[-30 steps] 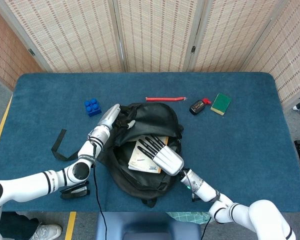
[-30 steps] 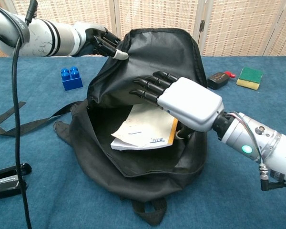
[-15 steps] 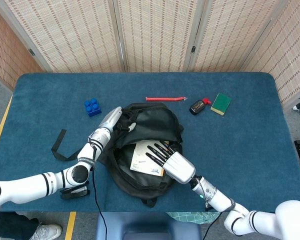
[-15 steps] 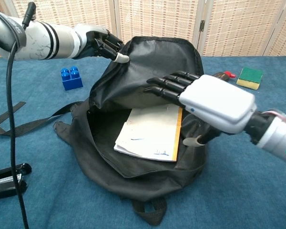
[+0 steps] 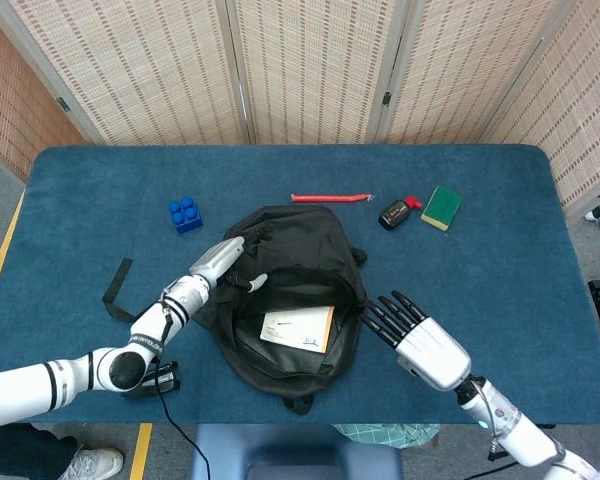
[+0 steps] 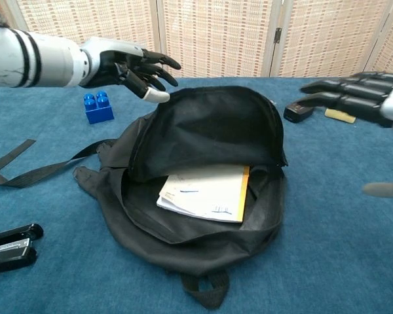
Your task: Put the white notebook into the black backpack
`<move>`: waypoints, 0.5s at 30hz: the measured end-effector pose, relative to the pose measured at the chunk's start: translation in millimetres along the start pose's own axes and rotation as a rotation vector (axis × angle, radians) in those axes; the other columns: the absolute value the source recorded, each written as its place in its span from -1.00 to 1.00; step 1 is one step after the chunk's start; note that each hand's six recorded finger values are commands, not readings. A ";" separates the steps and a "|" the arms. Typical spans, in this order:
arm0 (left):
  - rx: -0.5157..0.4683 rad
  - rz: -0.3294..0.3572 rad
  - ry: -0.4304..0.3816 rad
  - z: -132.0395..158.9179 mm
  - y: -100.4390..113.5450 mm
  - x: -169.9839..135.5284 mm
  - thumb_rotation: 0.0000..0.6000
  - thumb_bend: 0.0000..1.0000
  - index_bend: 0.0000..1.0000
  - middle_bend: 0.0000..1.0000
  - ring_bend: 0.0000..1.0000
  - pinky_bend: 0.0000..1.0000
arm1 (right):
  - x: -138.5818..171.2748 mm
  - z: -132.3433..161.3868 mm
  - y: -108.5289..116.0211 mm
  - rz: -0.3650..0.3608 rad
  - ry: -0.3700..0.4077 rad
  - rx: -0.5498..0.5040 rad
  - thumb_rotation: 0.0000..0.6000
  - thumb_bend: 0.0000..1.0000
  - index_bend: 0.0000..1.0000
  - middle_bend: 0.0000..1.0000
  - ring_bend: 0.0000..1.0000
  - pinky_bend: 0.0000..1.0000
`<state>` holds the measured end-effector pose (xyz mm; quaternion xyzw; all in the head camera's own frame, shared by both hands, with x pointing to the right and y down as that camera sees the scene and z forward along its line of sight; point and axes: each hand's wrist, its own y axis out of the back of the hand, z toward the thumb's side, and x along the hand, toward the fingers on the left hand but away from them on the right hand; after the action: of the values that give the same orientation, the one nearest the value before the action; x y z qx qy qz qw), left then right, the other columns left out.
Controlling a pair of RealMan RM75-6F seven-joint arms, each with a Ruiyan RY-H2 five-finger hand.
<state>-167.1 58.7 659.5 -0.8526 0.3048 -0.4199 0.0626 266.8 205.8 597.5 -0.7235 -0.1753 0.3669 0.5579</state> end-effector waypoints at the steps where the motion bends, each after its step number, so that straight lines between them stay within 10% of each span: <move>1: 0.017 -0.002 -0.010 -1.0 0.8 -6.4 1.00 -0.13 -0.83 -0.72 -0.76 -1.00 | 4.9 -3.1 1.3 0.003 -0.013 -0.002 1.00 -0.71 -1.00 -0.85 -0.79 -0.77; 15: 0.126 0.255 0.039 -70.9 49.6 -86.9 1.00 -0.12 -0.66 -0.72 -0.70 -1.00 | 36.8 -59.8 6.6 -0.005 -0.254 -0.204 1.00 -0.41 -0.90 -0.62 -0.59 -0.55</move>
<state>-283.9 79.0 627.9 -0.7929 0.3851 -0.4434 0.1628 333.8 187.5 585.4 -0.7236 -0.2824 0.4345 0.4559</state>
